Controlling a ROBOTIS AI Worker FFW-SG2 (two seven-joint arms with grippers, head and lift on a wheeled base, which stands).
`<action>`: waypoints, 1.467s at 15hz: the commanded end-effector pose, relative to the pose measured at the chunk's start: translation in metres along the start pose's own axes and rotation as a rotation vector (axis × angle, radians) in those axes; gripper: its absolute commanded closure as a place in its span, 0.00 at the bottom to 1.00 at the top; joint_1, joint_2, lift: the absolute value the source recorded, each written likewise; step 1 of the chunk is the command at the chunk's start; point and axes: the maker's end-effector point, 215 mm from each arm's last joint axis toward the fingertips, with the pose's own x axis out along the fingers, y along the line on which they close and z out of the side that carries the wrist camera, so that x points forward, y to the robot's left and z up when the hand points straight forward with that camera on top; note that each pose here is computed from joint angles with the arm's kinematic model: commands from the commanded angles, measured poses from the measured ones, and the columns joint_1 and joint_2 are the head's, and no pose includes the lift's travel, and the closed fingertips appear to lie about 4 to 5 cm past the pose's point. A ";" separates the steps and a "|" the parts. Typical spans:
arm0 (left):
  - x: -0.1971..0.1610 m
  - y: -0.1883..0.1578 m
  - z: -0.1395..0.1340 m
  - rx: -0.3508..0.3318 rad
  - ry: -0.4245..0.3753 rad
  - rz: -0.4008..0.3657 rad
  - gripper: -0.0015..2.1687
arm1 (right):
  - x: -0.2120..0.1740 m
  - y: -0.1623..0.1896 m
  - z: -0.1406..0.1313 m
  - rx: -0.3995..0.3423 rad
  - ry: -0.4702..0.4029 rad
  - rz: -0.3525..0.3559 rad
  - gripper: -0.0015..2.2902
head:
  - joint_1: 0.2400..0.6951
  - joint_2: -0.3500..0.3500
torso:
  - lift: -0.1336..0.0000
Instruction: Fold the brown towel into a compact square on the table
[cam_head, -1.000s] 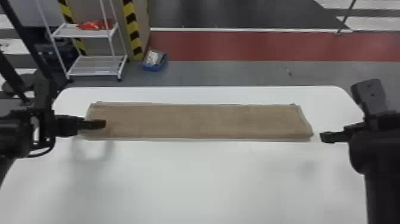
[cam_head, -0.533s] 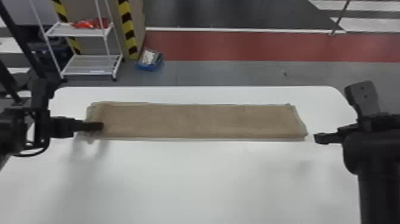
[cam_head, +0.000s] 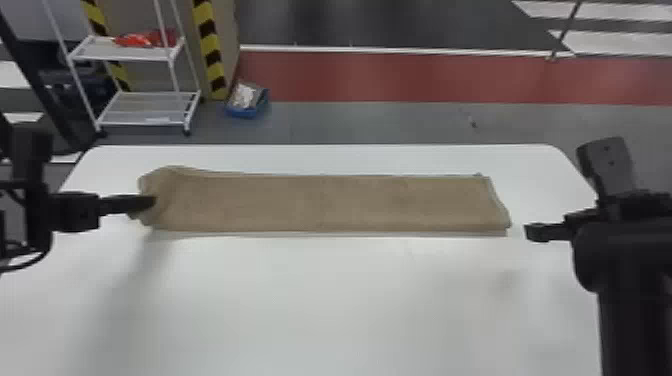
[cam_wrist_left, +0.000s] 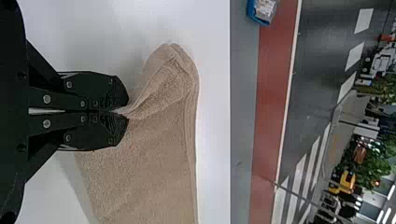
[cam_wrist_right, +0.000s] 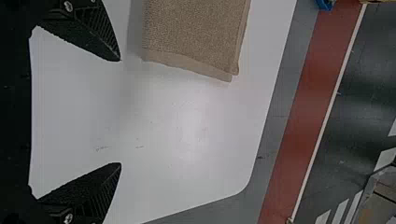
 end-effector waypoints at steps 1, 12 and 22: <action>-0.036 0.010 0.004 -0.013 -0.045 -0.040 0.97 | -0.001 0.000 -0.002 0.001 0.000 0.001 0.04 | 1.00 0.44 | 0.04; -0.078 -0.061 0.020 -0.051 -0.034 -0.113 0.97 | -0.008 0.003 0.009 0.007 -0.022 0.001 0.04 | 1.00 0.52 | 0.04; 0.017 -0.250 0.057 0.049 0.044 -0.228 0.97 | -0.010 0.004 -0.021 0.014 0.017 -0.002 0.04 | 1.00 0.17 | 0.04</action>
